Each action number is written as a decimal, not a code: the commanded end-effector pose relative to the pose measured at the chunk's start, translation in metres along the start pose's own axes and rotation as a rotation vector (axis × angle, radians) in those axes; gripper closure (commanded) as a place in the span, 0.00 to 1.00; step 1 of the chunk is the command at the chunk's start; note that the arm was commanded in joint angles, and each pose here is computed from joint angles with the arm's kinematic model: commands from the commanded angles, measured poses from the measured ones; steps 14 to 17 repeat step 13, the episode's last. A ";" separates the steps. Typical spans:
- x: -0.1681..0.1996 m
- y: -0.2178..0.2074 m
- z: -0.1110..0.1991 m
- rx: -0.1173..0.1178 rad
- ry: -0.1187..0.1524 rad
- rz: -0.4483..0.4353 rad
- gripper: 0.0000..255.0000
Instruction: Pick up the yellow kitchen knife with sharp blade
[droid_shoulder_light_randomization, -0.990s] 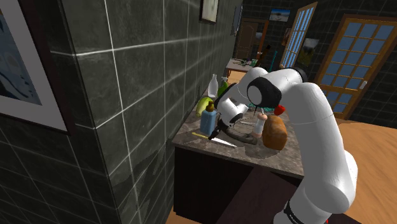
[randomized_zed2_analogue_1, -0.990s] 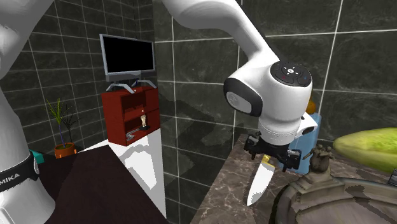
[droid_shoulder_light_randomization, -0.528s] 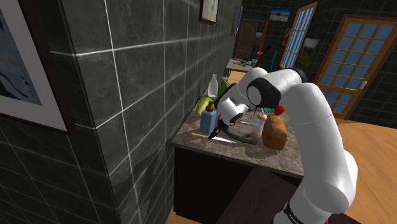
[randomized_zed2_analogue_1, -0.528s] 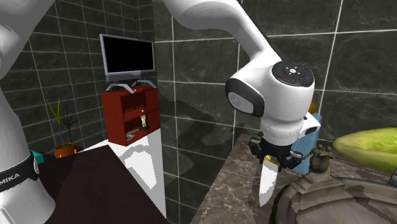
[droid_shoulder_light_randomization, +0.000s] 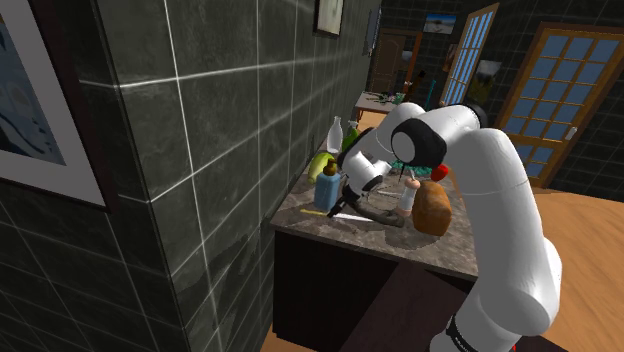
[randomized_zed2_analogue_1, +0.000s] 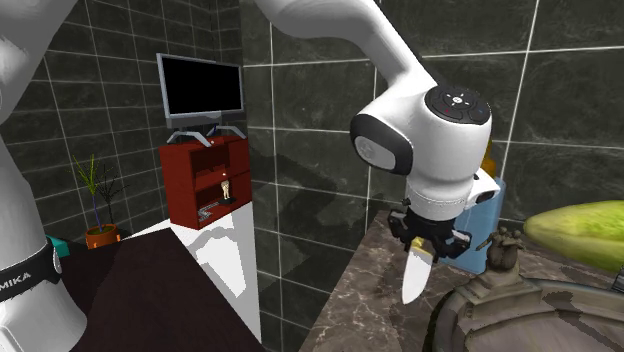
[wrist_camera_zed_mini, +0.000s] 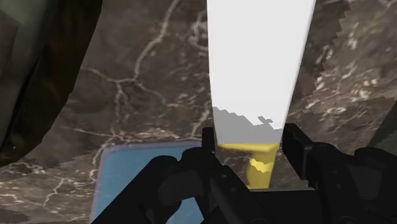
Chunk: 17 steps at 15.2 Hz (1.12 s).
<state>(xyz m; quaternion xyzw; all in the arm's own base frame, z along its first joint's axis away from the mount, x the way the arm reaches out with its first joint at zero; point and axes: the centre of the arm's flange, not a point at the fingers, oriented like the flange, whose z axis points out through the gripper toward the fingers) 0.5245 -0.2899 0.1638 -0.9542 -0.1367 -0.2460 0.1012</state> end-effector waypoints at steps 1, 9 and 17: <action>0.005 -0.001 -0.008 0.001 -0.001 0.000 1.00; 0.026 -0.006 -0.044 0.001 -0.001 0.000 1.00; 0.032 -0.007 -0.054 0.001 -0.001 0.000 1.00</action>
